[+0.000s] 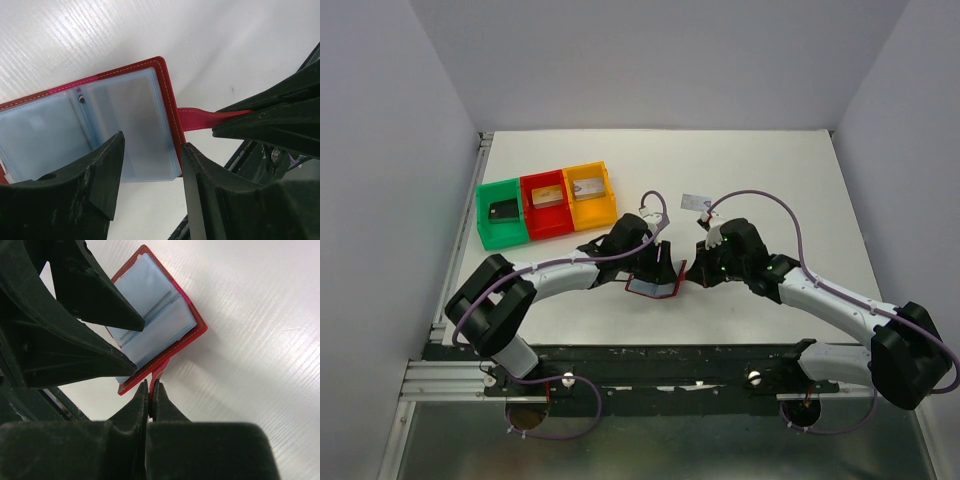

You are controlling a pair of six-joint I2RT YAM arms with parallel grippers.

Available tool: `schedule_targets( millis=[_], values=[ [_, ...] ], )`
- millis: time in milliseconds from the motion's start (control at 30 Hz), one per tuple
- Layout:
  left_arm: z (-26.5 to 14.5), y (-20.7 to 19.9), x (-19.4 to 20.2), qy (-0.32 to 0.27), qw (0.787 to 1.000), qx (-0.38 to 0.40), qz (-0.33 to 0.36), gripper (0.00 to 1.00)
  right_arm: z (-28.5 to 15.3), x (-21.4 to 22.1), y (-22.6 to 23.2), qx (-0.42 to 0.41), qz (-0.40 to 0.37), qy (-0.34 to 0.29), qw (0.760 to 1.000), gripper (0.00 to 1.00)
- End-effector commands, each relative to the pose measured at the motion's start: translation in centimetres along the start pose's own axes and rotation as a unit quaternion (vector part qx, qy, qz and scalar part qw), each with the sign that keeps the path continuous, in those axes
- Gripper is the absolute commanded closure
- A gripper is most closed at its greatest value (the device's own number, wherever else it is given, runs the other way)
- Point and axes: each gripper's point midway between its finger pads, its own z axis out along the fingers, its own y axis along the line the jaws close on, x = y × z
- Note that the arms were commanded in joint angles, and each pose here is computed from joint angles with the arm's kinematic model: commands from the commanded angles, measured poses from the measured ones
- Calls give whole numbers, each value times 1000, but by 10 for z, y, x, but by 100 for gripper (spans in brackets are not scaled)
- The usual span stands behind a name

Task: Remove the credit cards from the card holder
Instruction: Remove the credit card from the card holder.

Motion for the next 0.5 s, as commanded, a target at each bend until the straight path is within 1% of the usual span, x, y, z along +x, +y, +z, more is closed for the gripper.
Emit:
schedule_targets(
  millis=[0,133,267,467],
  values=[
    [3,2,2,9,1000,-12,11,42,-2,-11,6,-8,-9,-11,1000,100],
    [4,4,3,10,1000,-16,9,44,-2,-9,4,-5,-8,-9,1000,100],
    [5,6,5,13,1000,-19,8,49,-2,-9,5,-6,-8,-10,1000,100],
    [7,9,8,18,1000,-24,7,50,-1,-8,4,-5,-9,-7,1000,100]
  ],
)
